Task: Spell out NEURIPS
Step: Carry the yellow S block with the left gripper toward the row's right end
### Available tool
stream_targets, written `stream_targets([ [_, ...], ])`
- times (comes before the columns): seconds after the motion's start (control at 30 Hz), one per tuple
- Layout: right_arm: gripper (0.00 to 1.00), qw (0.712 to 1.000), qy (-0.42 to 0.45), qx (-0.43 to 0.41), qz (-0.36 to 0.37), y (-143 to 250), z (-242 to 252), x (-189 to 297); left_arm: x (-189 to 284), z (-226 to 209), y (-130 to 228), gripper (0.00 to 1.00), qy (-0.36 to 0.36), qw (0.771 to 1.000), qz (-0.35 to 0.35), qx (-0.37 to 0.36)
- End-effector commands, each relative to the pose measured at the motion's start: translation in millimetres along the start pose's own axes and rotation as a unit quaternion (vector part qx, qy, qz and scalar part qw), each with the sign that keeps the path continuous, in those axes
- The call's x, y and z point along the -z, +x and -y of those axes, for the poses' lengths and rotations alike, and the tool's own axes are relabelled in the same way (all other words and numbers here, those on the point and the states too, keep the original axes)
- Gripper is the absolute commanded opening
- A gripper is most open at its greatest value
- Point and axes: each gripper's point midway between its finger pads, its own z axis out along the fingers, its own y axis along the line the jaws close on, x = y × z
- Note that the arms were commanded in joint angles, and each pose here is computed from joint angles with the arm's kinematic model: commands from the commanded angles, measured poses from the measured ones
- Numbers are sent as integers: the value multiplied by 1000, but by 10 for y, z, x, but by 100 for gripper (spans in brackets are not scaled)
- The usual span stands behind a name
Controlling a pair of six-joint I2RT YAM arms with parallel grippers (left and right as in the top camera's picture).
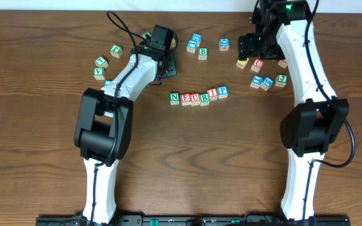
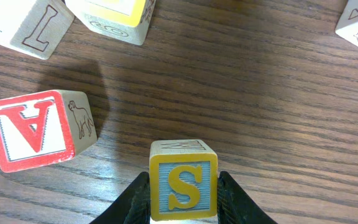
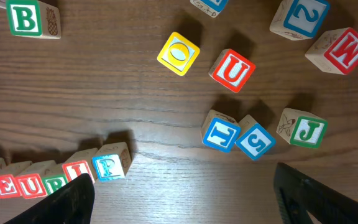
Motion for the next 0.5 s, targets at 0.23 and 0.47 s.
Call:
stream_targets([
  [0.23, 87, 1000, 19, 4, 11, -48, 75, 60, 344, 523, 49, 30, 62, 997, 9, -35],
  [0.47, 89, 1000, 26, -5, 17, -85, 175, 64, 403, 895, 230, 30, 82, 994, 9, -69],
])
